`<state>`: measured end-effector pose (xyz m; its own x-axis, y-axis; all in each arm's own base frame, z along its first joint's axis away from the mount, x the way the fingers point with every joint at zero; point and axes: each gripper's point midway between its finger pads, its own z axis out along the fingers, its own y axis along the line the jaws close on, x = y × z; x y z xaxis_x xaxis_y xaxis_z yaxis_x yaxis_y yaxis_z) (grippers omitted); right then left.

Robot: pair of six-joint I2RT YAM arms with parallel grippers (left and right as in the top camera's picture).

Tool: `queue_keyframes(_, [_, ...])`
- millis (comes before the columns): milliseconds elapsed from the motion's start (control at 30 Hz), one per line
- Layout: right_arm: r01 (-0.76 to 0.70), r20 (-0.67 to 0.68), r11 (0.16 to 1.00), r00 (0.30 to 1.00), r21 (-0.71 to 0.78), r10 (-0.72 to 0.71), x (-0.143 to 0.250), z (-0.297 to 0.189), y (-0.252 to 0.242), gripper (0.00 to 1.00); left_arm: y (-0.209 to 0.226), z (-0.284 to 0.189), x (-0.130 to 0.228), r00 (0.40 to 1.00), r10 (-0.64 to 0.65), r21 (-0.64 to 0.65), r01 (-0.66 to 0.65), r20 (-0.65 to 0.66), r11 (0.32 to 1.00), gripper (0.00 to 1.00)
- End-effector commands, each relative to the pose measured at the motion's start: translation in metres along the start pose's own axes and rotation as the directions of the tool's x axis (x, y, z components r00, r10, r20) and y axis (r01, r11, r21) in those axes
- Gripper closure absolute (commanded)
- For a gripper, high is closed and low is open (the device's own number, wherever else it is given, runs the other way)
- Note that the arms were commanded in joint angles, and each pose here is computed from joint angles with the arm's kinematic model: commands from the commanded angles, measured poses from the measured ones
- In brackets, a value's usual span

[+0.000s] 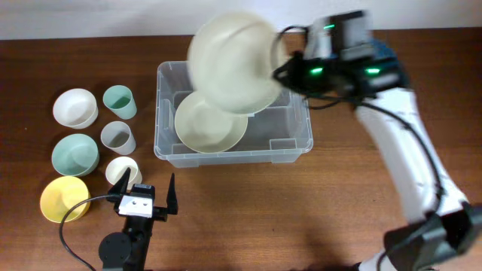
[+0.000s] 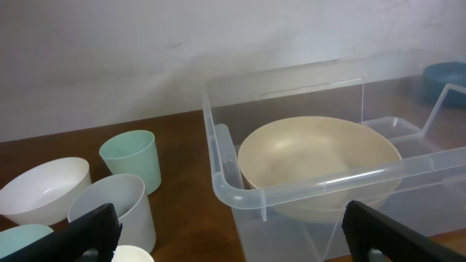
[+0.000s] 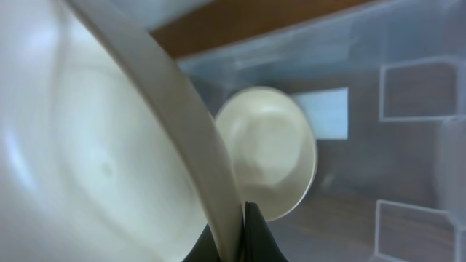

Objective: Pack container
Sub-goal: 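Lift the second cream bowl and carry it over the container, then lower the bowl onto the first bowl and release it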

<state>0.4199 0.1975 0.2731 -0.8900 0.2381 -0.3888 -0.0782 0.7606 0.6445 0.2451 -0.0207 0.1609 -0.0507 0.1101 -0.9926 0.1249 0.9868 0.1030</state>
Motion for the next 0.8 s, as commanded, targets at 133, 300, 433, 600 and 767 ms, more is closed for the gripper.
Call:
queue_keyframes(133, [-0.012,-0.067,0.99,0.998,0.14,0.021,0.027,0.07,-0.012,0.96,0.002,0.0,0.002,1.0,-0.01,-0.011,0.009,-0.005,1.0,0.01])
queue_keyframes(300, [-0.021,-0.119,0.985,0.992,0.174,0.042,0.037,0.105,-0.031,0.96,0.002,0.0,0.002,1.0,-0.01,-0.011,0.009,-0.005,1.0,0.01])
queue_keyframes(433, [-0.042,-0.151,0.98,0.986,0.194,0.072,0.044,0.127,-0.045,0.96,0.002,0.0,0.002,1.0,-0.01,-0.011,0.009,-0.005,1.0,0.01])
queue_keyframes(600, [-0.06,-0.185,0.972,0.977,0.228,0.104,0.053,0.146,-0.063,0.96,0.002,0.0,0.002,1.0,-0.01,-0.011,0.009,-0.005,1.0,0.0])
queue_keyframes(767, [-0.067,-0.221,0.964,0.967,0.257,0.126,0.065,0.164,-0.078,0.96,0.002,0.0,0.002,1.0,-0.01,-0.011,0.009,-0.005,1.0,0.0])
